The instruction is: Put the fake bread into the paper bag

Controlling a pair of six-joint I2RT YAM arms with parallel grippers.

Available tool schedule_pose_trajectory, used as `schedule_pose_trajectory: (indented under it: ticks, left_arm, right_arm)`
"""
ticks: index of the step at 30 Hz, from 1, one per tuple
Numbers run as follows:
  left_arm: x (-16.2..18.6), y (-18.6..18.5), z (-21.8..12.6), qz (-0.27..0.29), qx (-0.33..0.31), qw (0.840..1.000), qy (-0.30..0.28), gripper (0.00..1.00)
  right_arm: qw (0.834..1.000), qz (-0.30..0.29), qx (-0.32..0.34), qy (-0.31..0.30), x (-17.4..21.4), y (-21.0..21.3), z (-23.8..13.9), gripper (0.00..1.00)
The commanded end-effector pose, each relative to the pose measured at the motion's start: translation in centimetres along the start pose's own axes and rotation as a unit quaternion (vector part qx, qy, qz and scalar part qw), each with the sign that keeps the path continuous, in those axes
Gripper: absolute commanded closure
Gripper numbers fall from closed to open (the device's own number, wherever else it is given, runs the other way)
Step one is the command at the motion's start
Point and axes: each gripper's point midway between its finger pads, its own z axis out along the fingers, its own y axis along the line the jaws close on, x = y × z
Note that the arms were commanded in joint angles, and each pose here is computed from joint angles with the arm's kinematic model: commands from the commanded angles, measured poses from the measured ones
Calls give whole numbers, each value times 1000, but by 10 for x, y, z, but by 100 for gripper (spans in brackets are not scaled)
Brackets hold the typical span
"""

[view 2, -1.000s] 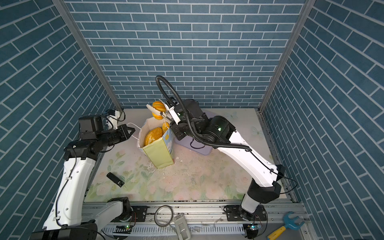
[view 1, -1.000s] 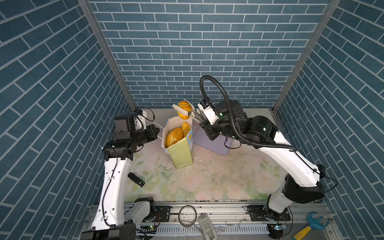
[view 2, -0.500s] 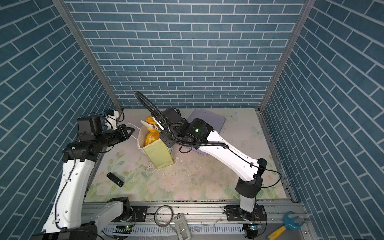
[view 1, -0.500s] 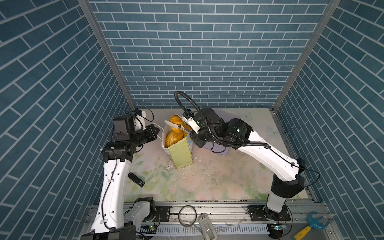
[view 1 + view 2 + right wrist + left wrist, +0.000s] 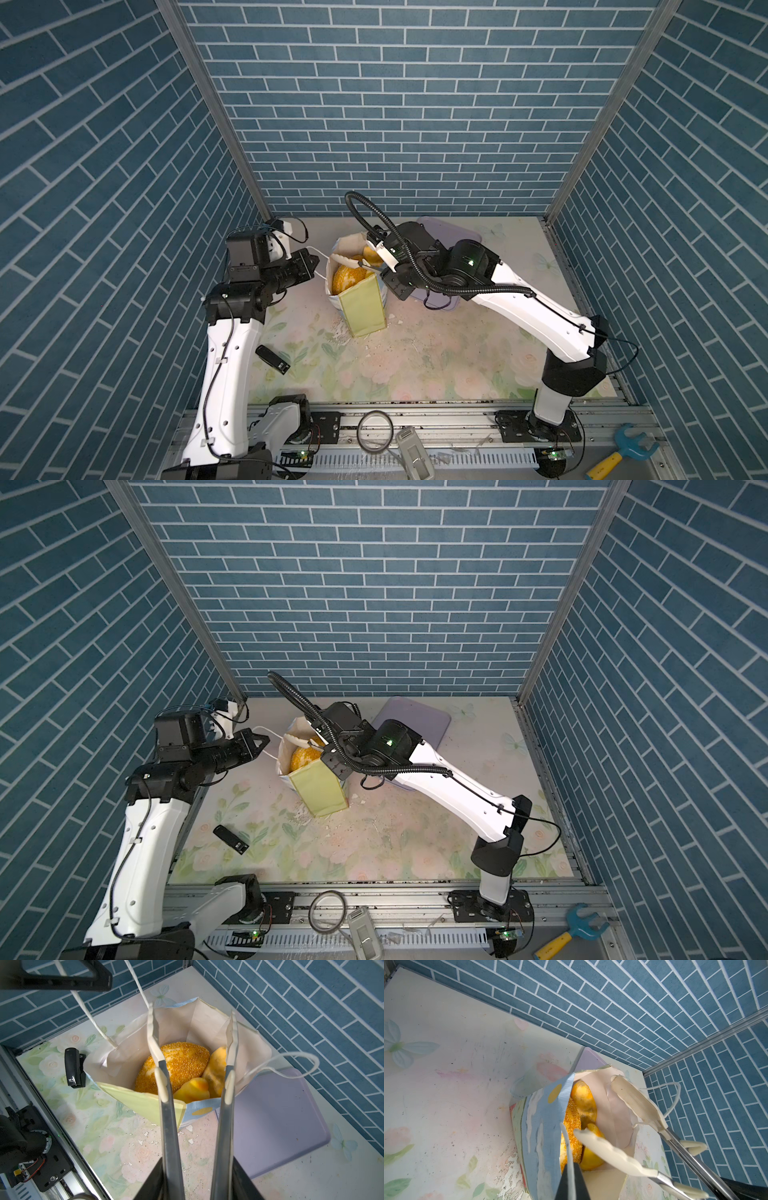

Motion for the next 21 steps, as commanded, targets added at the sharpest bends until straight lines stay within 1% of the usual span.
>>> schedule_pose_trajectory:
  ticks: [1, 4, 7, 9, 11, 13, 16, 19, 21]
  left_arm:
    - [-7, -6, -8, 5, 2, 1000, -8, 95]
    - [-9, -9, -13, 11, 2, 1000, -10, 87]
    - [-14, -8, -21, 28, -17, 999, -21, 74]
    - [-19, -4, -27, 47, -41, 998, -28, 62]
    - [-26, 4, -38, 77, -81, 993, -37, 52]
    - [-33, 12, -49, 106, -124, 986, -44, 46]
    - [-45, 22, -64, 138, -178, 972, -60, 41]
    - [-53, 30, -73, 140, -206, 966, -73, 37]
    - [-58, 36, -76, 134, -216, 964, -82, 36]
  right_arm:
    - [996, 13, 16, -92, -38, -16, -44, 56]
    - [988, 19, 38, -147, -57, -32, -68, 56]
    - [980, 41, 62, -184, -68, -58, -90, 56]
    - [977, 56, 92, -185, -64, -82, -97, 55]
    - [972, 80, 145, -170, -49, -119, -102, 55]
    - [965, 115, 180, -150, -27, -154, -101, 55]
    - [951, 174, 228, -118, 23, -204, -95, 55]
    - [933, 239, 266, -53, 95, -244, -75, 54]
    - [913, 283, 292, -9, 145, -265, -63, 54]
